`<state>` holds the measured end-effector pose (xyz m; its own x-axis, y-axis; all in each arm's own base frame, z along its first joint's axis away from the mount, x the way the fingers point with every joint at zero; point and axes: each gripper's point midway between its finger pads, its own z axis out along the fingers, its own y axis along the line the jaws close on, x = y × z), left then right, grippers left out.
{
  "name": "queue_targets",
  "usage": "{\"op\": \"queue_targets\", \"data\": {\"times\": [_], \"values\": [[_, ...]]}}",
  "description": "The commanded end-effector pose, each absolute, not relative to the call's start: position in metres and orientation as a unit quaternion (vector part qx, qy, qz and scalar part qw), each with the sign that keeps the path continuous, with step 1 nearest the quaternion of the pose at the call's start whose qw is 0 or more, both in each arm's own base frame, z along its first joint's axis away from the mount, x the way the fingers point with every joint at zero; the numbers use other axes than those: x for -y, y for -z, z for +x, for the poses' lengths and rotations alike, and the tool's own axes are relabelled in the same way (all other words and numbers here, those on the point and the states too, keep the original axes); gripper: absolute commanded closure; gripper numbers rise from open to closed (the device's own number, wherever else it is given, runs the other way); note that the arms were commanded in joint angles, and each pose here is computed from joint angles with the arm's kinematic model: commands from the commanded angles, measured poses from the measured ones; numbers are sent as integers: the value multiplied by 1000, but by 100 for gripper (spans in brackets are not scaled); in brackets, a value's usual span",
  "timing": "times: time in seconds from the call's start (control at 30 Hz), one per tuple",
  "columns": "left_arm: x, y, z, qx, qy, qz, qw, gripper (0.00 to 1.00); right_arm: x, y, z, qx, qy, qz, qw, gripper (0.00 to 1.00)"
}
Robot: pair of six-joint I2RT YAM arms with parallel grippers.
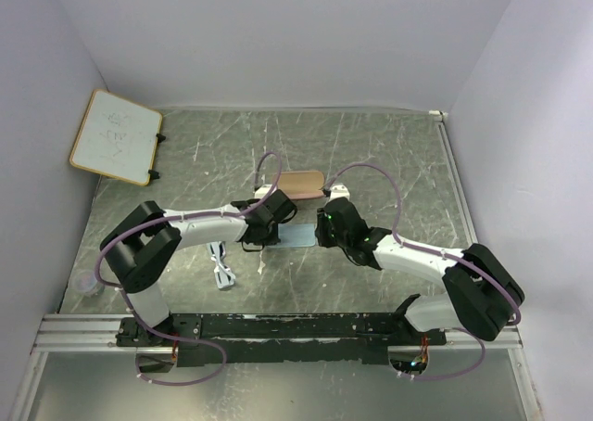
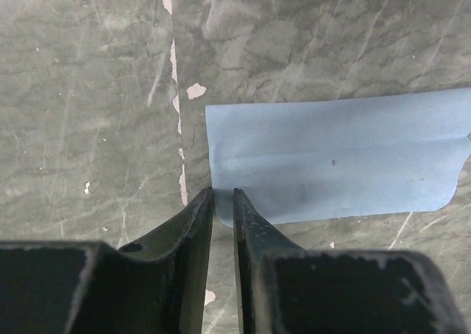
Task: Organize the sunglasses
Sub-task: Adjust the glasses cleaning cloth at the center of the board.
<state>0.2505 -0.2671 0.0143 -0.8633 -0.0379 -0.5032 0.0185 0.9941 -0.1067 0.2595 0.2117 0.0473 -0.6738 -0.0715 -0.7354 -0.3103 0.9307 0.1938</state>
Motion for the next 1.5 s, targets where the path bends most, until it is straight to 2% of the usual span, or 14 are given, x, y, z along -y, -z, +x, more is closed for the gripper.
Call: {"op": "queue_targets", "data": {"times": [0.0,0.27,0.4,0.5,1.0,1.17,1.47], "values": [[279,-3,242,-970,66,9,236,73,-208,-54,263,-896,-154,-92,405,78],[279,-3,240,-970,64,9,233,75,-207,-55,264,-896,-154,-90,407,78],[279,-2,239,-971,65,10,231,88,-207,-55,264,-896,-155,-89,407,78],[279,-2,239,-971,62,9,231,93,-207,-55,264,-896,-154,-90,406,78],[284,-1,238,-968,84,23,235,93,-217,-45,258,-911,-164,-102,365,78],[288,-4,239,-966,95,30,240,93,-224,-42,260,-912,-183,-97,353,74],[288,-6,240,-963,101,33,246,93,-226,-32,264,-921,-175,-85,336,73]]}}
